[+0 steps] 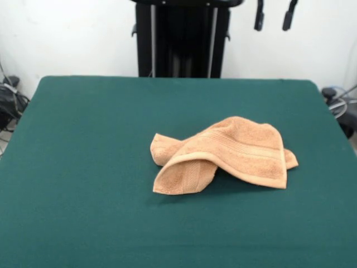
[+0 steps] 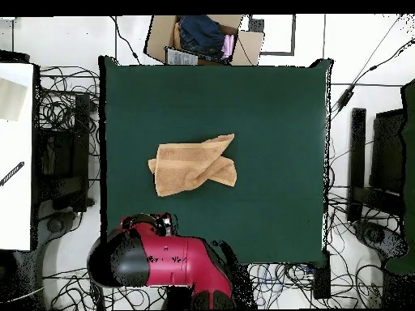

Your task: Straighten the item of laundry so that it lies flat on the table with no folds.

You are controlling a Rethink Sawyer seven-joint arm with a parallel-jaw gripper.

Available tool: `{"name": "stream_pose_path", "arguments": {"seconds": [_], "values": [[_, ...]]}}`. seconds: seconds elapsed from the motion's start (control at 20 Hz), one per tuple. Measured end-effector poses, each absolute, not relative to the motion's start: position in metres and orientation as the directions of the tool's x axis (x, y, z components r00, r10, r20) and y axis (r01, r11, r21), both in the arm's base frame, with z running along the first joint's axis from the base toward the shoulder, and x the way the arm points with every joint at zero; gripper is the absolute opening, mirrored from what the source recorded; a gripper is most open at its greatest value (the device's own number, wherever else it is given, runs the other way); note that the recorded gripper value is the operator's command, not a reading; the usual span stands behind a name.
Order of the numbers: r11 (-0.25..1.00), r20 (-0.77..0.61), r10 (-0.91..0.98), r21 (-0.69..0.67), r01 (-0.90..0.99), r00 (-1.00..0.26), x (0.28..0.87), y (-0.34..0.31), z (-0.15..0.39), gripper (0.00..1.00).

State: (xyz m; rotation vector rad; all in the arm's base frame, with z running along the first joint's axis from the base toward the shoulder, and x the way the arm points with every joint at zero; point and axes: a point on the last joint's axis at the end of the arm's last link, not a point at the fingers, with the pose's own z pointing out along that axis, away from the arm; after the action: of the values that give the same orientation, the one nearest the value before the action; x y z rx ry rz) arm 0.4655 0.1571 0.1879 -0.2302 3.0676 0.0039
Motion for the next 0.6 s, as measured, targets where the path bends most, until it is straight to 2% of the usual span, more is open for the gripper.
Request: {"name": "stream_pose_path", "arguments": {"seconds": [0.6], "values": [[0.99,-0.067,-0.141,0.006,-0.142,-0.988,0.4673,0.1594,0.1887,1.0]]}}
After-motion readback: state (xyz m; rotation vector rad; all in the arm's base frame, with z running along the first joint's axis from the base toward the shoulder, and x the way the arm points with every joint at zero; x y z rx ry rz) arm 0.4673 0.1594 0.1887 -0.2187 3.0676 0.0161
